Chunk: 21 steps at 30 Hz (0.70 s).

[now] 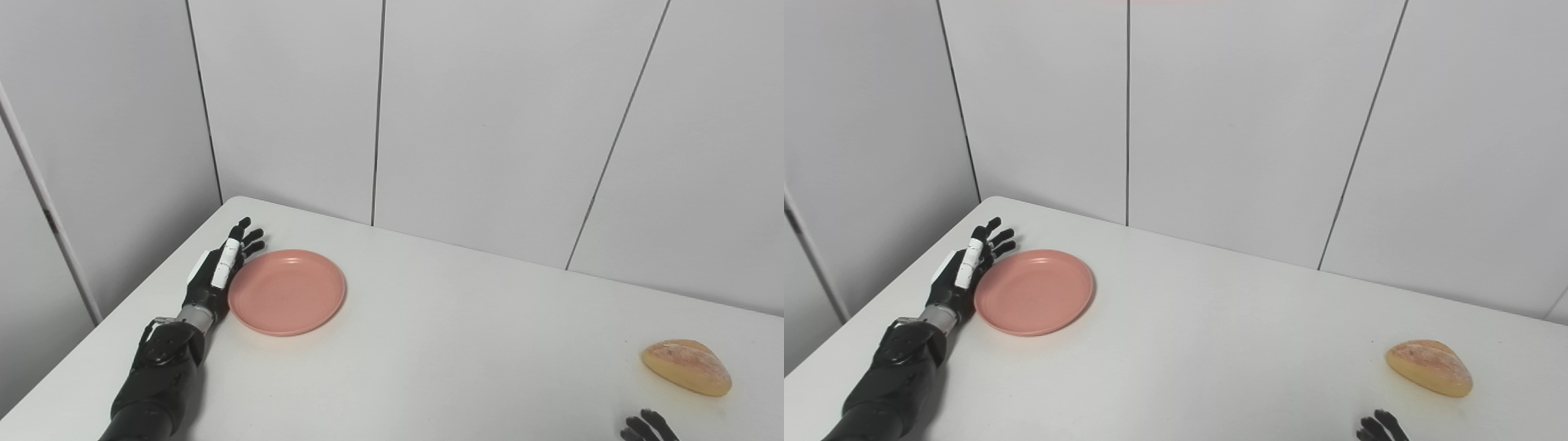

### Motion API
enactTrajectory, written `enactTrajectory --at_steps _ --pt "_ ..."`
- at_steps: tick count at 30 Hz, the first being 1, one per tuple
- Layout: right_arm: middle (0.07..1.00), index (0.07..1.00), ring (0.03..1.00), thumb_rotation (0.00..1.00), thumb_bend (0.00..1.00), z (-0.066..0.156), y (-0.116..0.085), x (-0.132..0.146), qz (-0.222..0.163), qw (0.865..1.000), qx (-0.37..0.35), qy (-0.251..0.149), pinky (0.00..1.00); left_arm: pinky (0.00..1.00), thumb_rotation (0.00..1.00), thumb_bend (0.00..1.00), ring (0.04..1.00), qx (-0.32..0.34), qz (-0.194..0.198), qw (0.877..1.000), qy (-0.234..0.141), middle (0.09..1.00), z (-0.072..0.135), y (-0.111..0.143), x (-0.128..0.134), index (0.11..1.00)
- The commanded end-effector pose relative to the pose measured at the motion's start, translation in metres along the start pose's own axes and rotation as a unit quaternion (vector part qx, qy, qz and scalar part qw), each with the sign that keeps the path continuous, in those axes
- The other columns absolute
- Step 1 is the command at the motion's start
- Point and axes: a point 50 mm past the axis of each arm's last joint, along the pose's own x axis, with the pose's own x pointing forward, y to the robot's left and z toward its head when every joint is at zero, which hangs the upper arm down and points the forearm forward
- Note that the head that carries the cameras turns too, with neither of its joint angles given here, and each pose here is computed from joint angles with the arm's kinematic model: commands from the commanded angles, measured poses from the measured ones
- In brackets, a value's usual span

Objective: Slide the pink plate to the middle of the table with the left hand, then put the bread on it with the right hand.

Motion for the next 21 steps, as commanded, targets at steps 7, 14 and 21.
enactTrajectory --at_steps 7,14,21 --pt "0.864 0.877 0.876 0.77 0.71 -0.004 0.001 -0.005 0.002 1.000 0.010 0.023 0.89 0.70 0.93 1.00 0.875 -0.014 -0.021 1.000 -0.013 0.877 0.000 -0.030 0.006 0.968" --pt "0.863 0.875 0.875 0.76 0.71 -0.004 0.002 -0.006 0.003 1.000 0.009 0.022 0.89 0.68 0.96 1.00 0.858 -0.010 -0.029 1.000 -0.005 0.868 -0.001 -0.039 0.007 0.970" --pt "0.860 0.875 0.867 0.76 0.70 -0.003 0.002 -0.005 0.005 1.000 0.008 0.021 0.88 0.67 0.96 1.00 0.859 -0.011 -0.041 0.999 0.002 0.870 0.000 -0.052 0.004 0.976"
